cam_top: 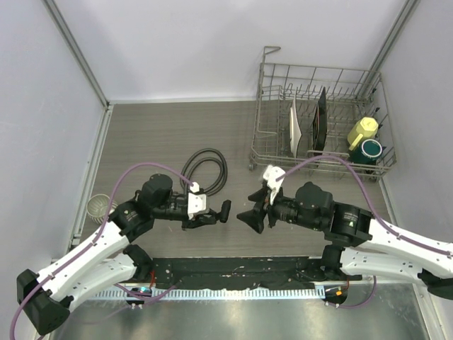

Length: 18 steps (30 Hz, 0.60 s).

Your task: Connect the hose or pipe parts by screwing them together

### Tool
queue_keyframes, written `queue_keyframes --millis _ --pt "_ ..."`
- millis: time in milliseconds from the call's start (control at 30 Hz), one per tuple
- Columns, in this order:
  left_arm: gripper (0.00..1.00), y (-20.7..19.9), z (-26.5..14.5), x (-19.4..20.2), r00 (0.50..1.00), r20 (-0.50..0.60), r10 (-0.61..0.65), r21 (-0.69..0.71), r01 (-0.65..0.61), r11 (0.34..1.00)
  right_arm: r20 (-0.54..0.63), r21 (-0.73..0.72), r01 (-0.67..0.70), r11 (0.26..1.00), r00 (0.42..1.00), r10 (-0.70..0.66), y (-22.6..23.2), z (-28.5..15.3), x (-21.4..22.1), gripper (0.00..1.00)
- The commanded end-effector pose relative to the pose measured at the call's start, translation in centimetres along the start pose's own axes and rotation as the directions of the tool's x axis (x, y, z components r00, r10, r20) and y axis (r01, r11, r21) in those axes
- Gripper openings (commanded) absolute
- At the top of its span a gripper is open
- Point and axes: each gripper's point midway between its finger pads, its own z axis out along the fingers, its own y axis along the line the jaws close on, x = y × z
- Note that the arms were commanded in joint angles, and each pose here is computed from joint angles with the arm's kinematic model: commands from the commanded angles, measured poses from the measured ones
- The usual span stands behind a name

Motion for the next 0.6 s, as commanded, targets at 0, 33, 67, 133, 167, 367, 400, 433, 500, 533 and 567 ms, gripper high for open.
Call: queue_keyframes --millis 0,33,67,133,167,367,400,433,500,533,567 --pt "0.0 -2.0 -0.7 -3.7 0.991 0.122 0.054 0.128 -0.069 0.989 0.159 -0.137 0.707 0.693 0.707 -0.689 1.2 -1.3 -3.2 0.71" --pt "0.0 -2.2 -0.7 -3.6 0.991 0.123 0.044 0.144 -0.062 0.988 0.177 -0.136 0.76 0.635 0.649 -0.74 1.3 -1.2 -3.5 0.72" --pt "0.0 -2.7 -0.7 -3.7 0.991 0.13 0.036 0.17 -0.058 0.984 0.197 -0.143 0.813 0.565 0.582 -0.789 1.4 -1.1 -3.6 0.72" --pt "0.0 -2.9 -0.6 -3.6 0.991 0.132 0.032 0.187 -0.057 0.981 0.204 -0.122 0.882 0.455 0.471 -0.858 1.2 0.2 -3.9 0.73" --pt "0.0 -2.9 -0.6 -3.6 0.99 0.134 0.034 0.189 -0.06 0.98 0.208 -0.152 0.893 0.424 0.448 -0.869 1.5 0.6 -3.6 0.73" --pt "0.0 -3.4 -0.7 -3.6 0.99 0.135 0.039 0.222 -0.069 0.973 0.236 -0.241 0.939 0.246 0.303 -0.923 3.0 2.0 -4.1 0.71" --pt "0.0 -3.5 -0.7 -3.5 0.99 0.134 0.038 0.222 -0.067 0.973 0.238 -0.24 0.944 0.228 0.285 -0.929 3.1 1.8 -4.7 0.71" --pt "0.0 -3.4 -0.6 -3.5 0.99 0.133 0.038 0.223 -0.067 0.973 0.223 -0.275 0.937 0.214 0.279 -0.934 3.0 2.2 -4.1 0.71" --pt "0.0 -3.4 -0.7 -3.5 0.99 0.134 0.039 0.222 -0.068 0.973 0.223 -0.351 0.919 0.177 0.266 -0.938 3.4 1.6 -3.2 0.71" --pt "0.0 -3.5 -0.7 -3.4 0.99 0.133 0.036 0.225 -0.066 0.972 0.21 -0.397 0.901 0.175 0.275 -0.938 3.3 1.5 -2.3 0.71" --pt "0.0 -3.5 -0.7 -3.4 0.99 0.135 0.038 0.224 -0.068 0.972 0.215 -0.409 0.898 0.161 0.266 -0.94 3.5 1.4 -2.1 0.72"
